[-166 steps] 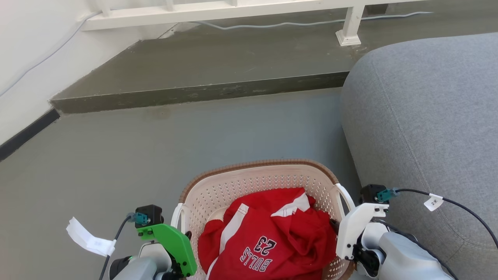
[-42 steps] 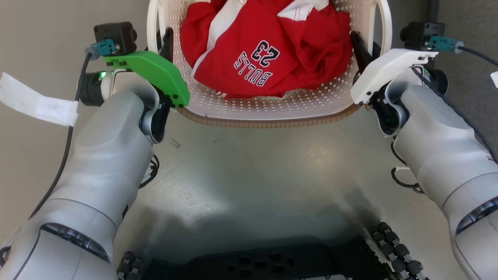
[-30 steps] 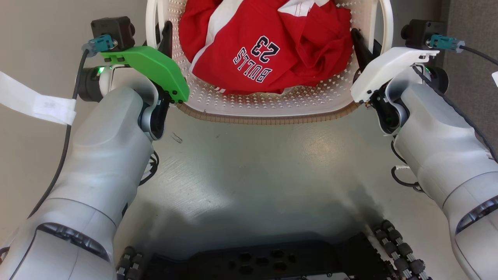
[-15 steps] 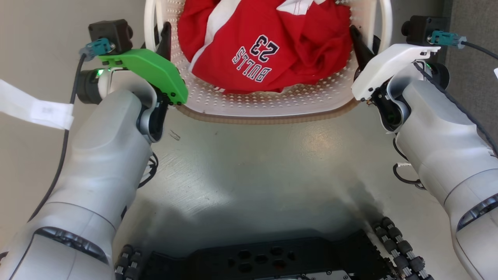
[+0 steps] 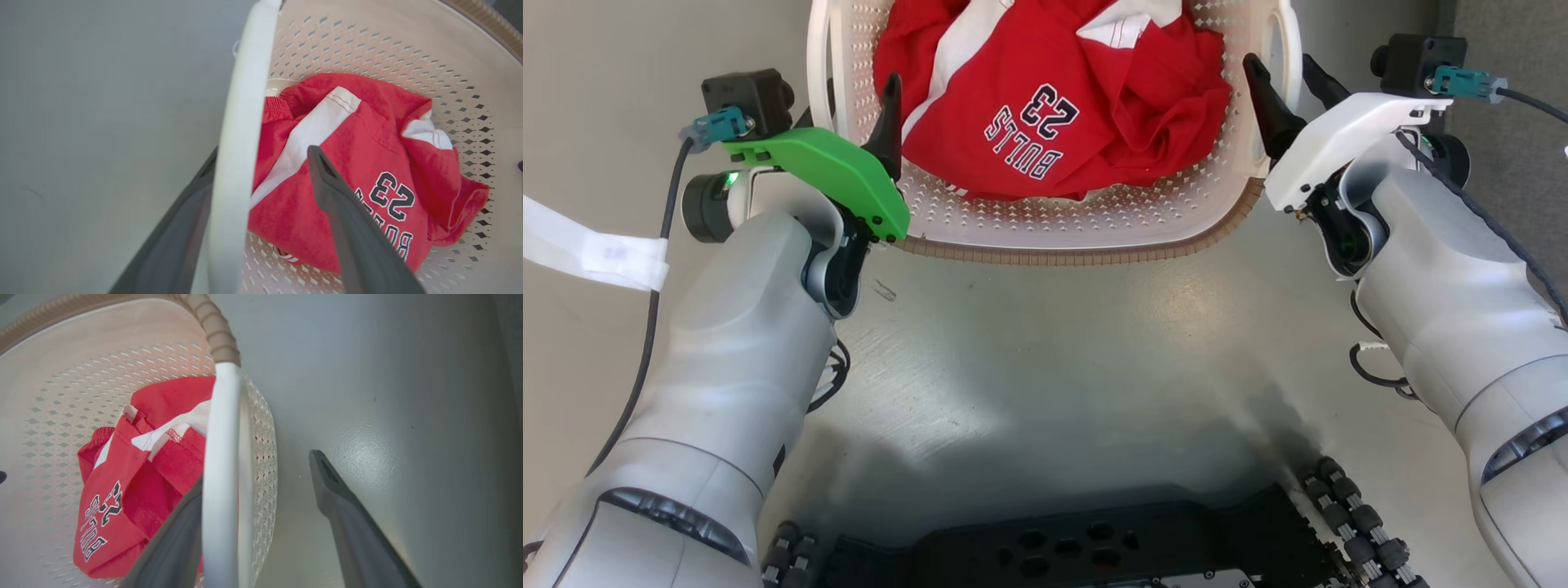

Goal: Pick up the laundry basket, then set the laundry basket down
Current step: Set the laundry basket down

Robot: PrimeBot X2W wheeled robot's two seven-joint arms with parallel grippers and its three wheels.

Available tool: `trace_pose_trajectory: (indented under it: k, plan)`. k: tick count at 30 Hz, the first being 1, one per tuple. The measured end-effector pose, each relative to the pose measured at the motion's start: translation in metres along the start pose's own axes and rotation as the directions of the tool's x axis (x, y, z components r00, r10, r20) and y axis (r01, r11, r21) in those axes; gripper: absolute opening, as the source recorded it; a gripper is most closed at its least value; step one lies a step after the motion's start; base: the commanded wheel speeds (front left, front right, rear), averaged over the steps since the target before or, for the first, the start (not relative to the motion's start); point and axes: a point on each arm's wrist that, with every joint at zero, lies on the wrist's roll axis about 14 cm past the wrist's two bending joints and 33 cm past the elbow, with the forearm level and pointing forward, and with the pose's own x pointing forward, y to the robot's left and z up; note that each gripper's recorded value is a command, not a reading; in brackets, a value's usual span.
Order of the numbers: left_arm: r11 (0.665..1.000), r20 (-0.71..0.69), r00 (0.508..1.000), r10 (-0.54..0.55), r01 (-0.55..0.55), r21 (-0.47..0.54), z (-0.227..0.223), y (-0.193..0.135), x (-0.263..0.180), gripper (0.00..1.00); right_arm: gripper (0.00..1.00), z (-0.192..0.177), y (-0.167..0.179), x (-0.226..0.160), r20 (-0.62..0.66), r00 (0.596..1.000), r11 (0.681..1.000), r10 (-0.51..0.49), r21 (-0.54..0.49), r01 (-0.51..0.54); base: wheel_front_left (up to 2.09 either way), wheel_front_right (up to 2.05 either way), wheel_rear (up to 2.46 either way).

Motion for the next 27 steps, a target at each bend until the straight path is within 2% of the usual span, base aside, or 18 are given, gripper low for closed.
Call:
trace_pose_trajectory:
  k: [12,27]
  plan:
    - [0.999,0.008,1.0,0.005,-0.005,0.032,0.009,-0.005,-0.013,1.0,1.0,0.02,0.006,-0.012,0.042,0.999,1.0,0.002,-0.016,-0.001,0.0,0.0,0.0]
    - [0.997,0.063,0.998,-0.001,-0.004,0.077,0.033,-0.022,-0.049,1.0,1.0,0.046,0.02,-0.054,0.125,0.992,1.0,0.005,-0.004,-0.004,0.0,0.0,0.0]
